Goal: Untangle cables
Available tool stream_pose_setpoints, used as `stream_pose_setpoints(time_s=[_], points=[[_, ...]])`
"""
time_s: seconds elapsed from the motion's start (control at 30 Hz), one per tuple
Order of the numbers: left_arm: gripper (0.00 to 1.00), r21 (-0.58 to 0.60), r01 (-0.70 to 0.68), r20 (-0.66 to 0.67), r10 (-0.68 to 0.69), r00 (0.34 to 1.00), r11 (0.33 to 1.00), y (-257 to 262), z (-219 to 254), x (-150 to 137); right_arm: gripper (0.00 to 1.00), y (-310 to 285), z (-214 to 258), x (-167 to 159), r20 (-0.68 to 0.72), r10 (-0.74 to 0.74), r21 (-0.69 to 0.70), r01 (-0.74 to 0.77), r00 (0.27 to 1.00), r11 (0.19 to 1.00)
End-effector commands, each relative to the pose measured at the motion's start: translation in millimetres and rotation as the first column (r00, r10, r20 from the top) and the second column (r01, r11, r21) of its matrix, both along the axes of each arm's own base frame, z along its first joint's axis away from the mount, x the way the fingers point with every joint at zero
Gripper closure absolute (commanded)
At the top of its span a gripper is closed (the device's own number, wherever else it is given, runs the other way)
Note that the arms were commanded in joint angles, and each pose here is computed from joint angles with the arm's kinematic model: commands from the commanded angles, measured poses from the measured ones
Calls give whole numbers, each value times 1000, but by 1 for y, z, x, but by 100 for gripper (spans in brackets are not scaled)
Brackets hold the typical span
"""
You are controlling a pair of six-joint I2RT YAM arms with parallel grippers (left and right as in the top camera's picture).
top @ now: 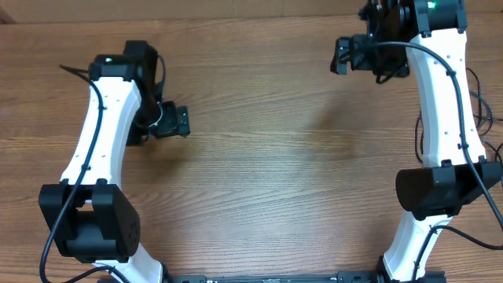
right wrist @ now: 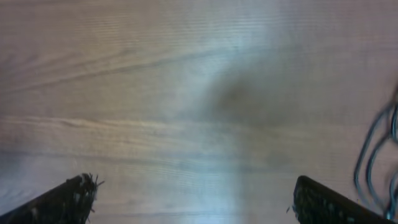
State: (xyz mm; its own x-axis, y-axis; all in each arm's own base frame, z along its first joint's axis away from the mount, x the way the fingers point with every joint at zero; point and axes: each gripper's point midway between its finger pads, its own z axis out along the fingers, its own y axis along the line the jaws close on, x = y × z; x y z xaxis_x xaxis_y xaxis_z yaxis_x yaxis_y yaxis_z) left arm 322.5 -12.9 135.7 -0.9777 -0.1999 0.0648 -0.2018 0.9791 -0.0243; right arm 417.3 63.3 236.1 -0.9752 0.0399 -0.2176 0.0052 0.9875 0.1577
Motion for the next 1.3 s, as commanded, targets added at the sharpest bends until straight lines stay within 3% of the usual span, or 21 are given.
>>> stream_pose_setpoints(time_s=[0.0,0.17,0.43,0.7,0.93,1.1,1.27], points=[[0,-1,6,54,-6,999,1000,0,27,-6,0,-7,13,-6,19,-51,-3,51,998,999],[0,0,22,98,-22,995,1000,0,42,-20,0,-8,32,-19,53,-75,11,75,996,997],[0,7,62,366,-61,929,998,0,62,-39,0,-16,65,-41,185,-85,-1,87,979,996],[0,54,97,653,-109,750,994,1,96,-71,0,-19,57,-75,365,-93,33,87,926,996],[0,49,70,791,-82,606,996,1,131,-92,0,-34,45,-115,589,-119,36,121,799,992],[0,50,70,794,-82,602,996,1,132,-95,0,-36,48,-139,652,-124,51,120,748,992],[0,49,71,776,-83,625,996,1,126,-96,0,-37,41,-151,623,-122,43,121,773,992]])
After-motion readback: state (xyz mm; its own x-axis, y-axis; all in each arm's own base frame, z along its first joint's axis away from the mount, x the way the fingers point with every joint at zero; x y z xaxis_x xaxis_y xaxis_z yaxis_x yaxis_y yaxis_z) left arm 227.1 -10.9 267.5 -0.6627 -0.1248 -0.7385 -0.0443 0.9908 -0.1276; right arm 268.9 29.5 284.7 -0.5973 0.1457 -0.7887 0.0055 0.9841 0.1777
